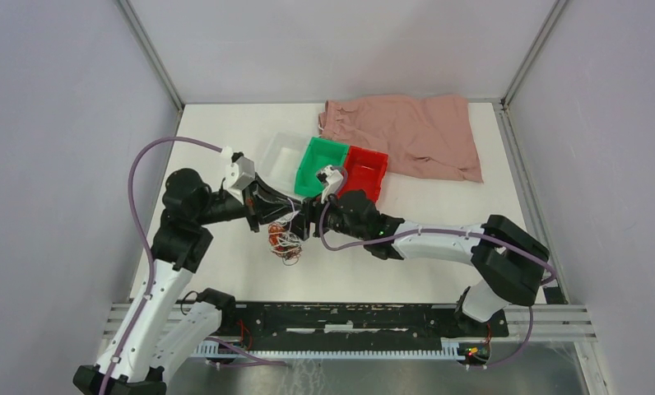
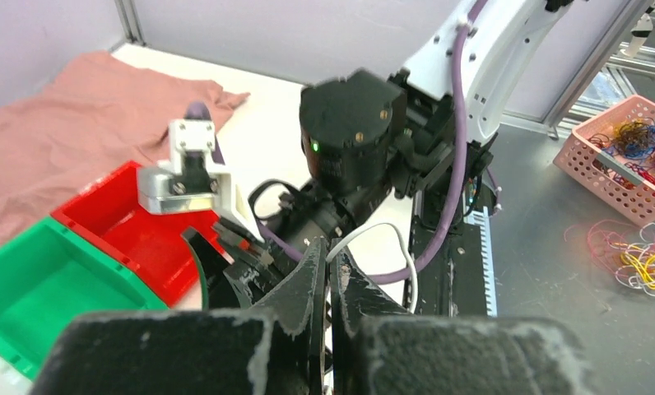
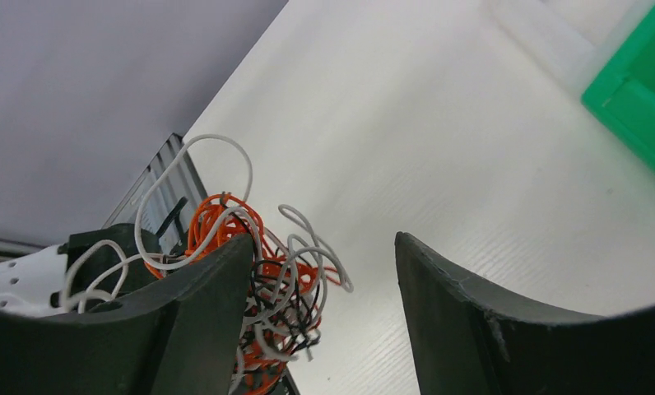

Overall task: Untangle the cables
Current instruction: Untie the cable.

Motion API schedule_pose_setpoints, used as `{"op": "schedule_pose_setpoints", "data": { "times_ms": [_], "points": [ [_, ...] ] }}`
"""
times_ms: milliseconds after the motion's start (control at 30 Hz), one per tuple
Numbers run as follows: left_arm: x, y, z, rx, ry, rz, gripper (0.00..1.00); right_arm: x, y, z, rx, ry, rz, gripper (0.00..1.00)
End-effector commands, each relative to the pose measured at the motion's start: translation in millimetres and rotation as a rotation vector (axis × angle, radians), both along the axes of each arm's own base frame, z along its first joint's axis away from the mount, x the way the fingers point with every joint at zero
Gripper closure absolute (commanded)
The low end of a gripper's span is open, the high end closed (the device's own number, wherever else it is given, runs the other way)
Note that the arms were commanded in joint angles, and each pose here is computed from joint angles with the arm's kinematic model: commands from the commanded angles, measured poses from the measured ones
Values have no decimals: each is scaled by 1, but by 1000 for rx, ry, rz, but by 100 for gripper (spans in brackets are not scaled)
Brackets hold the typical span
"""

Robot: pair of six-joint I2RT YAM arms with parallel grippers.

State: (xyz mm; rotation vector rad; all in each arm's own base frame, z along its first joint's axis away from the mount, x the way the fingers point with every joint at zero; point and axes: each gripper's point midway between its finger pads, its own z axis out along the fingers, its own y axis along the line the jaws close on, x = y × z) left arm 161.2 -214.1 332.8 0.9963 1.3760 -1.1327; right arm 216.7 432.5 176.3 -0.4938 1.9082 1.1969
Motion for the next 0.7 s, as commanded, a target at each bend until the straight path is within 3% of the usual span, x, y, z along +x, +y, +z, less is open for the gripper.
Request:
{"op": "schedule_pose_setpoints", "data": {
  "times_ms": [0,400,667],
  "points": [
    [-12,-1,52,-56,-123,-35,97,16,-14,-14,19,-12,-141,30],
    [-19,4,127,-101,-316,-13,97,27,-57,-72,-109,31,-328,35],
    [-19,17,200,-167,-561,112,97,31,-85,-100,-220,56,-431,35]
  ]
}}
